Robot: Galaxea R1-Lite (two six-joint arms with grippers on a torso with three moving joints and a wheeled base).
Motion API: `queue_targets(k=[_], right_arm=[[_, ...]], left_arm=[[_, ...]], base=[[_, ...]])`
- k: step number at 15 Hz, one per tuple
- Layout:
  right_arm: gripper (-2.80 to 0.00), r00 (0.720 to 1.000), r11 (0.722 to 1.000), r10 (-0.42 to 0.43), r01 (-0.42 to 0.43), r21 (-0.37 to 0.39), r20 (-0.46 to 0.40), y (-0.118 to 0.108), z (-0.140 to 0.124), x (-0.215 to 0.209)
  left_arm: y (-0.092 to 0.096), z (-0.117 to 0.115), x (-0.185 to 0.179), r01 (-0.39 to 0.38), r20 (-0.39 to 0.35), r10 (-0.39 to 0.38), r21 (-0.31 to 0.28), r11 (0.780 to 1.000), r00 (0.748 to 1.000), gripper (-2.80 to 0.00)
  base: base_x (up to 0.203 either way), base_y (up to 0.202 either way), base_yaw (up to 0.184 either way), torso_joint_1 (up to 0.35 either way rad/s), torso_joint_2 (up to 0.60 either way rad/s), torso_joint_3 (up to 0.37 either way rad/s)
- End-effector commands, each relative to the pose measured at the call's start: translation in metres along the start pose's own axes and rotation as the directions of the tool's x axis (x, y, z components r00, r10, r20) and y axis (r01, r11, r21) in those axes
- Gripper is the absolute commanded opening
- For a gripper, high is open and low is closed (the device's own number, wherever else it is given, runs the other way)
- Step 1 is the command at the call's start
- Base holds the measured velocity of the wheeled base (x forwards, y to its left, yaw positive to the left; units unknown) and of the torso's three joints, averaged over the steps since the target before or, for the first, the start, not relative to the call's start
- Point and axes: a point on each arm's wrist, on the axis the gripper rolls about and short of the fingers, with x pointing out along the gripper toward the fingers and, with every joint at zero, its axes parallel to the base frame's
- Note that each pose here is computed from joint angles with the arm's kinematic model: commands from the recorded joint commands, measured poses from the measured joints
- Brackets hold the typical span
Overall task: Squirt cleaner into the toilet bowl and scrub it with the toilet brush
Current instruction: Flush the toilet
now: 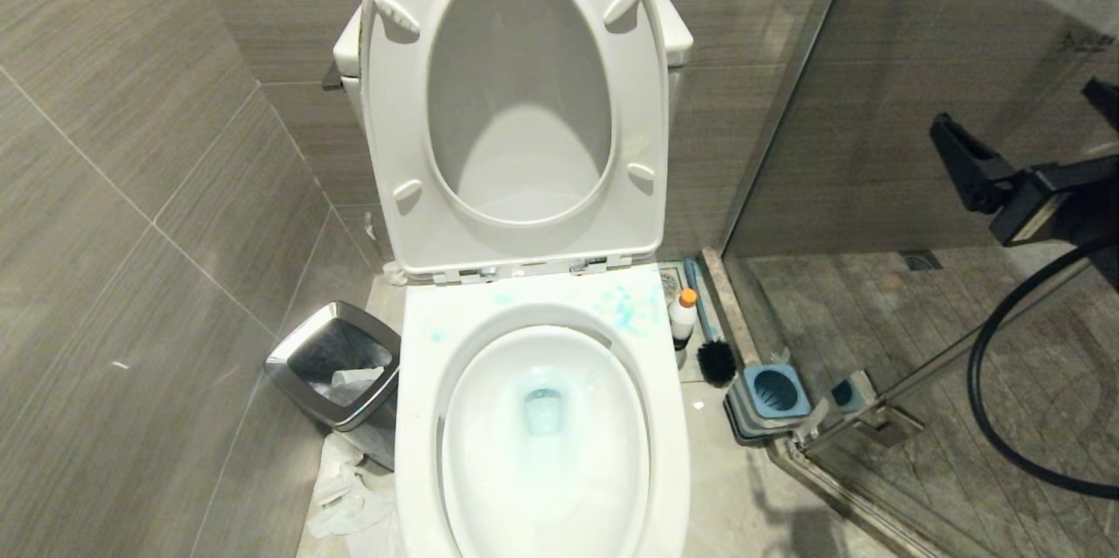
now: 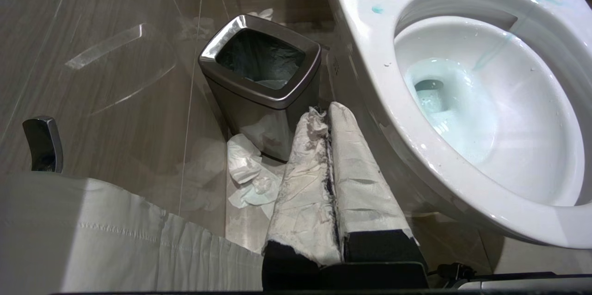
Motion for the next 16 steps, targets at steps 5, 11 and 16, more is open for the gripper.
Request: queue_targets(k=[5, 11, 16], right_arm=[[-2.80, 0.986, 0.996, -0.043, 0.054, -0.068, 0.162, -0.027, 0.037, -0.026], [-2.80, 0.980, 0.999, -0.011, 0.017, -0.032, 0.196, -0.049, 0.073, -0.067], [-2.80, 0.980, 0.994, 0.024, -0.044, 0.099, 0.199, -0.074, 0.087, -0.145]], left_arm=[[0.000, 0.000, 0.000, 0.000, -0.002, 0.000, 0.001, 1.000, 1.000, -2.80], [0.000, 0.000, 0.000, 0.001, -0.001, -0.001, 0.001, 1.000, 1.000, -2.80], [0.000, 0.000, 0.000, -0.001, -0.001, 0.001, 0.001, 1.000, 1.000, -2.80]], base=[[0.000, 0.000, 0.000, 0.000, 0.00, 0.000], [0.000, 0.000, 0.000, 0.000, 0.00, 0.000], [0.000, 0.000, 0.000, 0.000, 0.00, 0.000]])
